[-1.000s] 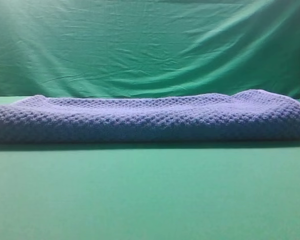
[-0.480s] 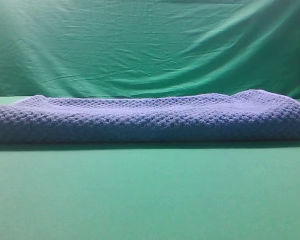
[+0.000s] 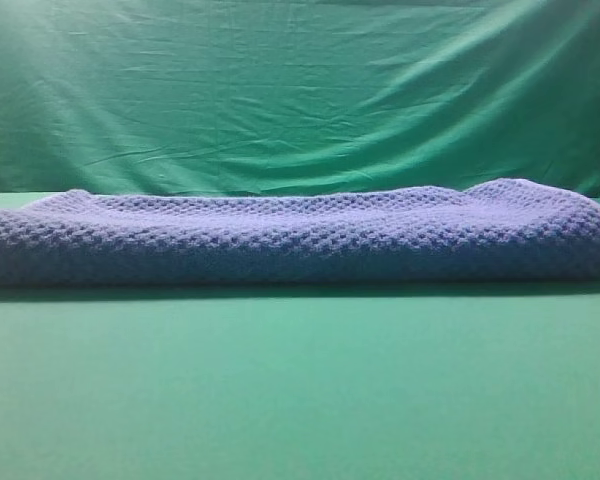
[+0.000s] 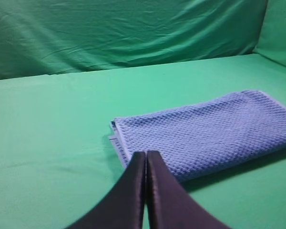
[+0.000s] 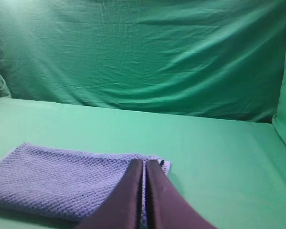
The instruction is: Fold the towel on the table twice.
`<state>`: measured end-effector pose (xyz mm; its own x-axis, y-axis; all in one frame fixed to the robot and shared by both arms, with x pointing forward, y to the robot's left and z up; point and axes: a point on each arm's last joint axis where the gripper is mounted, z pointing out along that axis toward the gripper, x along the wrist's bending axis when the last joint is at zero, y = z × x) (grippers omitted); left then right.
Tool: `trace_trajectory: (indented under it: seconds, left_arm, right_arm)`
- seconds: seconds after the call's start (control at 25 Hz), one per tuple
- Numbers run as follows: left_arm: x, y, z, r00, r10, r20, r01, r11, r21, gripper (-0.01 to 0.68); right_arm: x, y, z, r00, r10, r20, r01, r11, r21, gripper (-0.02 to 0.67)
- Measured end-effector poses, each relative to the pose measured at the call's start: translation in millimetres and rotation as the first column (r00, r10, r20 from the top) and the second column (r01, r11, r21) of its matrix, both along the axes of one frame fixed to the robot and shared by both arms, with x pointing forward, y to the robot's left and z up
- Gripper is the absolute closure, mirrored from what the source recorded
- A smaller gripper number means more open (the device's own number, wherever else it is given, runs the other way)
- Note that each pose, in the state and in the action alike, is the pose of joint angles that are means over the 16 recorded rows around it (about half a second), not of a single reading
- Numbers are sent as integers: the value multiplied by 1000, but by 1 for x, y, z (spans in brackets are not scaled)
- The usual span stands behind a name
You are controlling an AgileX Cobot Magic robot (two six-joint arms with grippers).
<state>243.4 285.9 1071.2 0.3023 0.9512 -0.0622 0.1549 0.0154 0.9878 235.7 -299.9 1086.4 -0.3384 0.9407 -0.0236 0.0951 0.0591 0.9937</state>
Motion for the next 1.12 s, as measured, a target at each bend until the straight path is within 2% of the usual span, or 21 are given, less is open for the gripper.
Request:
trace_trajectory:
  seconds: [0.24,0.52,0.8,1.12]
  left_arm:
    - [12,3,-13,998,51,34,-52,998,39,673]
    - [30,3,-46,996,81,26,-82,995,51,673]
    - [39,1,-76,996,76,-36,-76,997,14,673]
    - [40,-2,-84,995,55,-79,-60,997,-58,673]
  right_arm:
    - [18,6,-28,1000,-1,-27,1,1000,-13,649]
    - [34,12,-66,996,-3,-94,-1,999,-39,649]
    - [40,14,-91,987,-6,-161,-4,998,-64,649]
    - [41,15,-100,982,-8,-190,-6,997,-75,649]
